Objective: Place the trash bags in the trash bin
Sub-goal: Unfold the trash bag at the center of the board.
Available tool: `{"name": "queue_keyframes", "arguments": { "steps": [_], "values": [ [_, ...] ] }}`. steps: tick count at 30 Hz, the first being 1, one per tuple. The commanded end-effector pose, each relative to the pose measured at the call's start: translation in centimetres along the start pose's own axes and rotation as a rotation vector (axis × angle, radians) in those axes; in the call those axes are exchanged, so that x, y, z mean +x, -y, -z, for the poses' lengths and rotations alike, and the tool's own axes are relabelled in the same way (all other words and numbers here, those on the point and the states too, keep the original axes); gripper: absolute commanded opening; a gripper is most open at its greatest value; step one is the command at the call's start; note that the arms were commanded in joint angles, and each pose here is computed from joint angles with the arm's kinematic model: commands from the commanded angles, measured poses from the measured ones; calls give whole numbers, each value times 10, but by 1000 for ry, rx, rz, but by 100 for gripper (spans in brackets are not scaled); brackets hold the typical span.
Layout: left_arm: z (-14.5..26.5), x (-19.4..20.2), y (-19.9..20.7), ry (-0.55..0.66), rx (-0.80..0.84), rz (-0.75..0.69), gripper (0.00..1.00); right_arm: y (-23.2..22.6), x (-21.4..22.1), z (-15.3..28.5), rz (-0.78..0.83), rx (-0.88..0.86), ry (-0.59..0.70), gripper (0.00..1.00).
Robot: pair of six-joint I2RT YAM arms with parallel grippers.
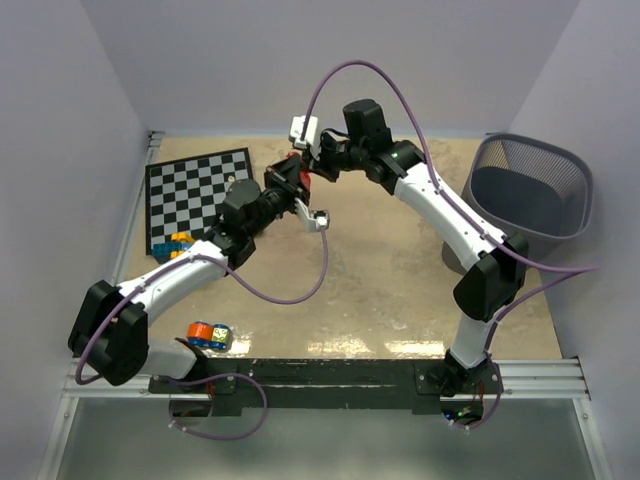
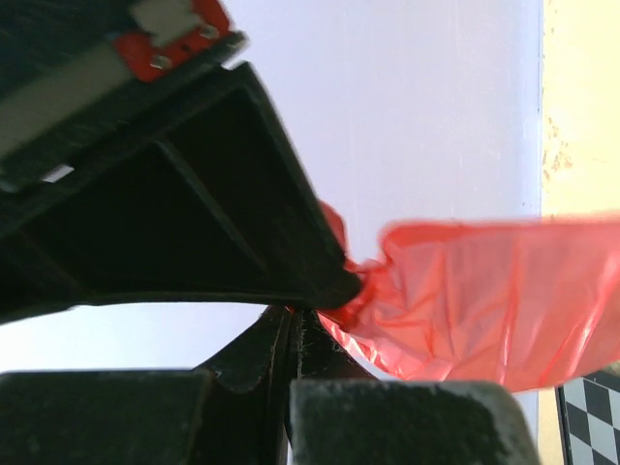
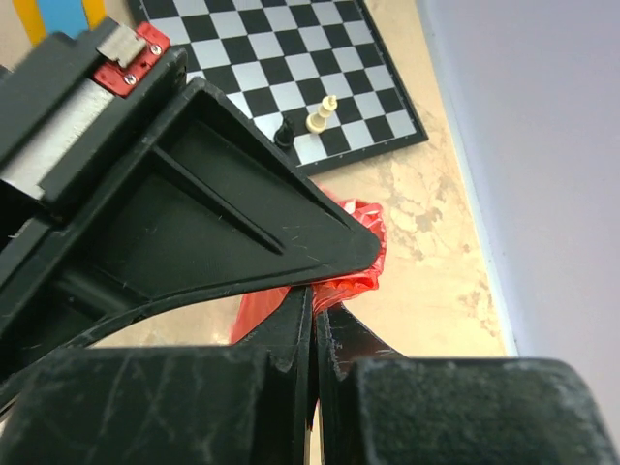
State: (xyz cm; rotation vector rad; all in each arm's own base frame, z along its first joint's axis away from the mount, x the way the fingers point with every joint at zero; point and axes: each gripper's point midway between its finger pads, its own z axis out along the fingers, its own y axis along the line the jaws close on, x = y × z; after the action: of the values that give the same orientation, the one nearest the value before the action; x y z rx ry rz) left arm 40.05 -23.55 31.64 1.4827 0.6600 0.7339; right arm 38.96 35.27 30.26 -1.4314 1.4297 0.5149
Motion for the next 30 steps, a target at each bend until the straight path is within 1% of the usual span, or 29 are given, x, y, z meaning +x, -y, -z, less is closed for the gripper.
{"name": "queue_keyframes", "arguments": {
  "steps": [1,4,6,7,10,13,14,15,18,20,22,24,25,27,30],
  "values": [
    [7,-7,-16,30,-54,0,0,17,-40,21,71,92,83,0],
    [11,-16,-31,54,-91,7,0,24,-11,10,51,119,12,0],
    [12,-17,-39,60,-107,10,0,22,-1,4,40,113,-7,0],
    [11,-17,-38,56,-105,14,0,23,0,4,39,117,-11,0],
    [4,-7,-32,23,-93,19,0,8,-17,8,45,80,29,0],
    [0,5,-22,-10,-80,22,0,-12,-36,22,92,15,78,0],
    [-1,7,-19,-16,-73,23,0,-14,-38,26,74,19,85,0],
    [-1,9,-16,-21,-72,23,0,-13,-39,30,75,28,85,0],
    [3,11,-22,-27,-98,49,0,-8,-18,35,60,49,19,0],
    [8,10,-32,-21,-133,94,0,0,1,36,-8,66,-28,10],
    [15,10,-40,-18,-161,142,0,9,17,39,-89,50,-48,19],
    [21,9,-46,-12,-179,186,0,18,23,42,-160,51,-42,32],
    [24,8,-45,-9,-179,203,0,19,23,43,-169,51,-36,39],
    [30,7,-44,-3,-183,221,0,21,19,44,-175,54,-20,48],
    [36,3,-39,10,-178,246,0,16,11,43,-181,19,14,54]
  ]
}}
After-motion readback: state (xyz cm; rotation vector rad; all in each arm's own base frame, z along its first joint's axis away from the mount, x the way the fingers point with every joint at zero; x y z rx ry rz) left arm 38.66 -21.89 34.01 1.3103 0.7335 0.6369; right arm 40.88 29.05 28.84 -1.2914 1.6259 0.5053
